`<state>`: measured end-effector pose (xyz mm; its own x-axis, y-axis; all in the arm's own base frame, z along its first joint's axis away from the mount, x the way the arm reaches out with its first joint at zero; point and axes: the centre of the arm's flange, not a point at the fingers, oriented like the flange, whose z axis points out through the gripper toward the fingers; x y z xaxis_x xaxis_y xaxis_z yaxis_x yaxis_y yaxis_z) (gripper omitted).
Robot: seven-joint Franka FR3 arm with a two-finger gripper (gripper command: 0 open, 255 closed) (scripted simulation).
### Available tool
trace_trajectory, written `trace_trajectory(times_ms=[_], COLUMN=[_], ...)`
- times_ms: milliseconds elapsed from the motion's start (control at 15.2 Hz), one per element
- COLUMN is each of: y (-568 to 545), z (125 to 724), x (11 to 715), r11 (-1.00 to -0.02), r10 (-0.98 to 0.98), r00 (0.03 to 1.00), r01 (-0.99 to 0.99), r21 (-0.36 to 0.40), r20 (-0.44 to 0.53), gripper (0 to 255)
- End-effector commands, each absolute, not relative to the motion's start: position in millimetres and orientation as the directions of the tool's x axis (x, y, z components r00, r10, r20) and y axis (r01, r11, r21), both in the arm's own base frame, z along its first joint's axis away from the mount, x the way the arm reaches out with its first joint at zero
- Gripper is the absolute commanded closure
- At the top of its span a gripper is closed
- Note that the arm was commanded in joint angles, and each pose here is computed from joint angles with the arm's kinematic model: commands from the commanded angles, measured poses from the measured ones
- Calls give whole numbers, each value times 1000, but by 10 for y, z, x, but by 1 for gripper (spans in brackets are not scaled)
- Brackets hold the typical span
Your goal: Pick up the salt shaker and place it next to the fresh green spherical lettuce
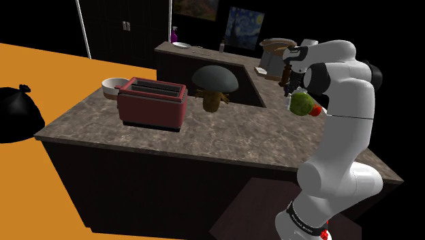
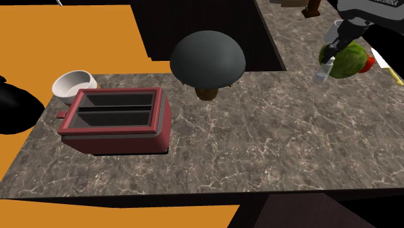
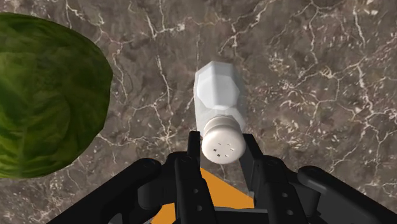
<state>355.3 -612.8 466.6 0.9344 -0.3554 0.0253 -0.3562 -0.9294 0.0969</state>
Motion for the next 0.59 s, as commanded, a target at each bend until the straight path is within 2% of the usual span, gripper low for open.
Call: trace_trajectory(times_ms=[0, 528], y=[-6130, -6130], z=[4564, 4142], x=[3540, 3540], r11=[-929, -929], r10=[-355, -355], r00=[934, 934], r01=[-356, -356], r21=[97, 97], r20=[26, 26], gripper=[255, 255])
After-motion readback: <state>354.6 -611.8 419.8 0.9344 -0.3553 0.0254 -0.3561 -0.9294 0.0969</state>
